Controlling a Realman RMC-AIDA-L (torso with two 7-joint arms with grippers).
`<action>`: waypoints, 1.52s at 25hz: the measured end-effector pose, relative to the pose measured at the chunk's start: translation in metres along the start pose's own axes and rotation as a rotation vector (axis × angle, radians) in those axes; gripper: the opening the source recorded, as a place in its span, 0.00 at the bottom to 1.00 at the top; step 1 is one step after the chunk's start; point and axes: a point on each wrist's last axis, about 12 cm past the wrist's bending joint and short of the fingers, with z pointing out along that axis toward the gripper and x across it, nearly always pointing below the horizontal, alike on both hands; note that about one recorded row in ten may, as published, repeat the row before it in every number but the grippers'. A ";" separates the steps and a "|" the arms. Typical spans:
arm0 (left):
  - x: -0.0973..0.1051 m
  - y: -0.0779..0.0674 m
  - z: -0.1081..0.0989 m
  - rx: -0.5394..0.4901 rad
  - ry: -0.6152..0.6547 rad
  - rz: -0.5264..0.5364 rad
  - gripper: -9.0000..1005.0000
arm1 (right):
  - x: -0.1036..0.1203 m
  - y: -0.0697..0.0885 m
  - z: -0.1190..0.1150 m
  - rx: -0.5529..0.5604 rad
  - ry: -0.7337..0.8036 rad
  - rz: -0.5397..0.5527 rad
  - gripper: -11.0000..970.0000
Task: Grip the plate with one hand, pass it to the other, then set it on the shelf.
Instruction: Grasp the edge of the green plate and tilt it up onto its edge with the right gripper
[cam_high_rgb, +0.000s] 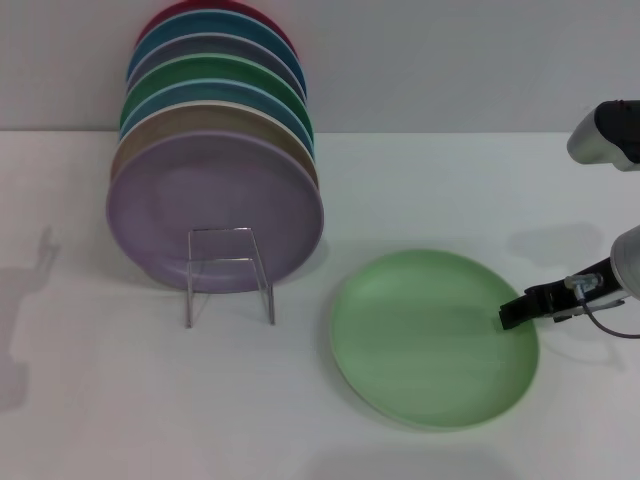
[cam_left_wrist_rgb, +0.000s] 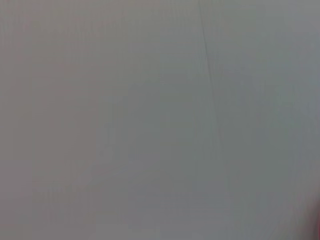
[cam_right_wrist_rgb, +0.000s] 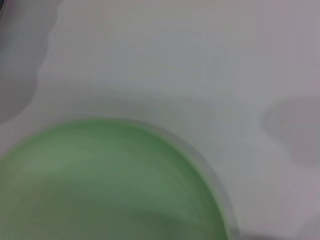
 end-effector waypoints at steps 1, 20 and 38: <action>0.000 0.000 0.000 0.000 0.000 0.000 0.81 | 0.000 0.000 0.000 0.000 0.000 0.000 0.71; 0.000 0.000 0.000 0.000 -0.001 0.000 0.81 | -0.005 0.003 0.005 0.028 0.021 -0.021 0.44; -0.001 -0.002 0.002 0.010 -0.003 0.001 0.81 | -0.007 0.006 0.006 0.029 0.022 -0.037 0.27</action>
